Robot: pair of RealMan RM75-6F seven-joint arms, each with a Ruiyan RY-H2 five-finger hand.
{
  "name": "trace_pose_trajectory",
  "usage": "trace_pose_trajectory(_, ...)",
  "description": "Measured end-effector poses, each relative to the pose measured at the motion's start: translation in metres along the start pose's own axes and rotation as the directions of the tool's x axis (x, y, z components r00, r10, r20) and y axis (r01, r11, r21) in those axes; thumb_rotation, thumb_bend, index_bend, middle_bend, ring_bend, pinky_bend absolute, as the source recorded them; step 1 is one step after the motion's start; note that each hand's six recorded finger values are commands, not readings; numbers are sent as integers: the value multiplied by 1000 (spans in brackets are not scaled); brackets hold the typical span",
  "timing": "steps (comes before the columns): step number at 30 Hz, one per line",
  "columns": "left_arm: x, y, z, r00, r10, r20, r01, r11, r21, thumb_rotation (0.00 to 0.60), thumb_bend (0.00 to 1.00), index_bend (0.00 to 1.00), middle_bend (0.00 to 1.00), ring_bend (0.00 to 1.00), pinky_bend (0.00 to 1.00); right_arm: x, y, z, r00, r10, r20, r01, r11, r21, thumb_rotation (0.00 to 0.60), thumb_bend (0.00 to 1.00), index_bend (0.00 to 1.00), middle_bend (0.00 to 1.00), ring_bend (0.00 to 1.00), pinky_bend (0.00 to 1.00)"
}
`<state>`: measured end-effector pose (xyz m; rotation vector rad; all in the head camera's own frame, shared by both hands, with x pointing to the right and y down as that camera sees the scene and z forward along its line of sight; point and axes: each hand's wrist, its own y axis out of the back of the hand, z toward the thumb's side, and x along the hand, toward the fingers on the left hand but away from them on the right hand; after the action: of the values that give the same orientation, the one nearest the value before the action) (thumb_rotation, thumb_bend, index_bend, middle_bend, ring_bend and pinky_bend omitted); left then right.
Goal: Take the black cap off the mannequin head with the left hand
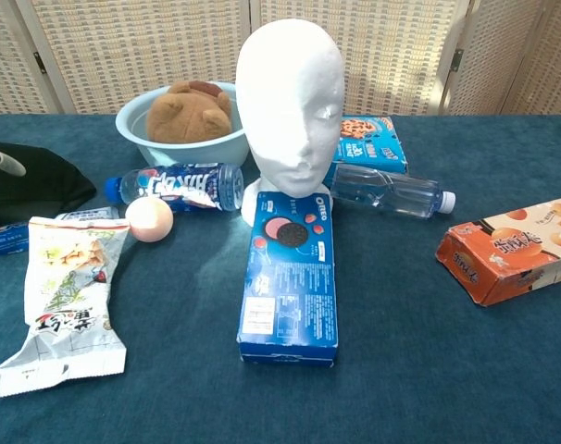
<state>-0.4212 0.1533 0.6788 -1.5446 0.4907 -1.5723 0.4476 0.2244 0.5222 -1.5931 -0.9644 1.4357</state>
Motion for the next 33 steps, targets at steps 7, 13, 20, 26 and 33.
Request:
trace_pose_trajectory(7,-21,8,7,990,-122,-71,124,992,21,600,112,0,572,623,969,-2,0,0,1000,-1,-4,1,1000,-2,600,106,277,273,164,238)
trace_pose_trajectory(13,-36,25,14,989,-115,-88,116,993,1,600,82,0,241,280,565,-2,0,0,1000,-1,-6,1,1000,-3,600,106,277,273,164,239)
trace_pose_trajectory(20,-52,44,12,993,-49,-110,43,998,-55,600,74,0,174,234,483,-1,-1,0,1000,3,-10,-3,1000,1,600,105,277,273,163,238)
trace_pose_trajectory(26,-75,60,1,986,74,-150,-95,985,-142,600,74,0,174,234,414,-1,-2,1,1000,8,-26,-8,1000,7,600,105,277,273,163,238)
trace_pose_trajectory(33,-111,61,-16,964,135,-227,-187,957,-223,600,74,0,174,233,365,-1,-7,5,998,24,-59,-24,1000,13,600,110,277,273,164,238)
